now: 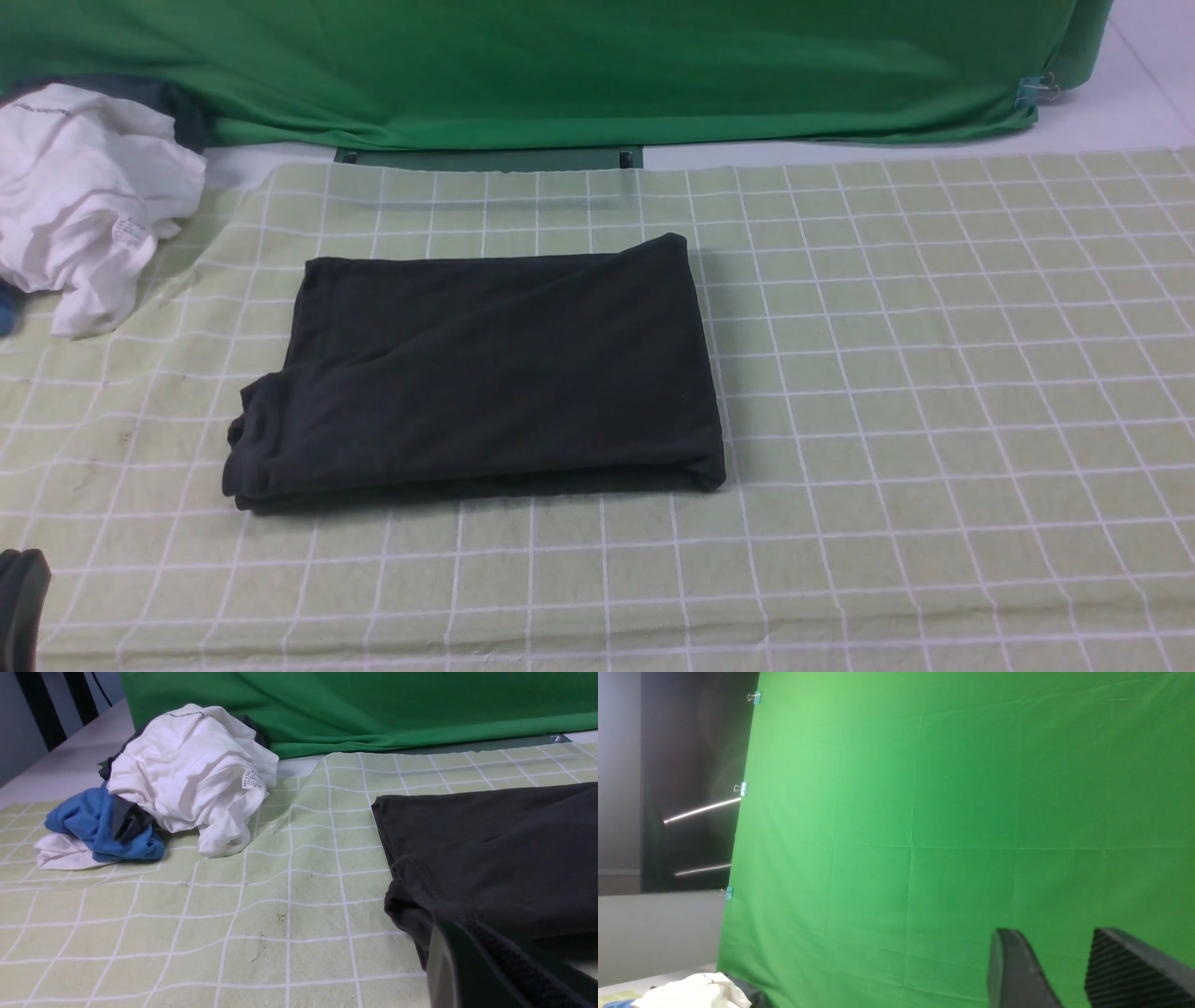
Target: Fold a long-sleeved shirt over a green coffee tablecloth.
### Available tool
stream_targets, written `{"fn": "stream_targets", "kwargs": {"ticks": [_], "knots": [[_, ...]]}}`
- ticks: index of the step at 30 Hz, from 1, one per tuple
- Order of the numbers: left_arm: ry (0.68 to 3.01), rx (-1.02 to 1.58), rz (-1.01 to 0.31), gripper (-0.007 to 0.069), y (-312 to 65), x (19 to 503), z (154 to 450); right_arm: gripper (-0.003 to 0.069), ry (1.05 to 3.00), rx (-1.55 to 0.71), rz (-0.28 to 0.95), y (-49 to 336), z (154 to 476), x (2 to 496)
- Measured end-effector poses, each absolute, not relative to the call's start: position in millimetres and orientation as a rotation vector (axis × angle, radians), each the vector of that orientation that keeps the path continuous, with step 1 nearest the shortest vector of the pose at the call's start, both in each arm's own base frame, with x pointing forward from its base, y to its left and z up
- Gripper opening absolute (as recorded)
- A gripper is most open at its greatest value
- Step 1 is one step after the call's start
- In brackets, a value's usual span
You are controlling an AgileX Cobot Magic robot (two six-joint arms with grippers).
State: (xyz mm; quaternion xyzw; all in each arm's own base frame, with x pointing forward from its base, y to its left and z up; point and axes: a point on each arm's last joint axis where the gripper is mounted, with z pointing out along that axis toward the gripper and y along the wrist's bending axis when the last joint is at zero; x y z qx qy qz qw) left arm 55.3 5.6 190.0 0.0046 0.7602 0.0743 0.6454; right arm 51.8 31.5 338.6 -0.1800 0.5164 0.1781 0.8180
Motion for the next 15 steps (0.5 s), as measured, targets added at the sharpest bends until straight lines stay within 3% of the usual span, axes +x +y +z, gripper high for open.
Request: {"fn": "stream_targets", "kwargs": {"ticks": [9, 15], "knots": [[1.730, 0.010, 0.169, 0.0013, 5.6, 55.3, 190.0, 0.0237, 1.257, -0.502, 0.302, 35.2, 320.7, 56.4], [1.730, 0.010, 0.169, 0.0013, 5.6, 55.3, 190.0, 0.0237, 1.494, -0.599, 0.215, 38.1, 259.0, 66.5]]}}
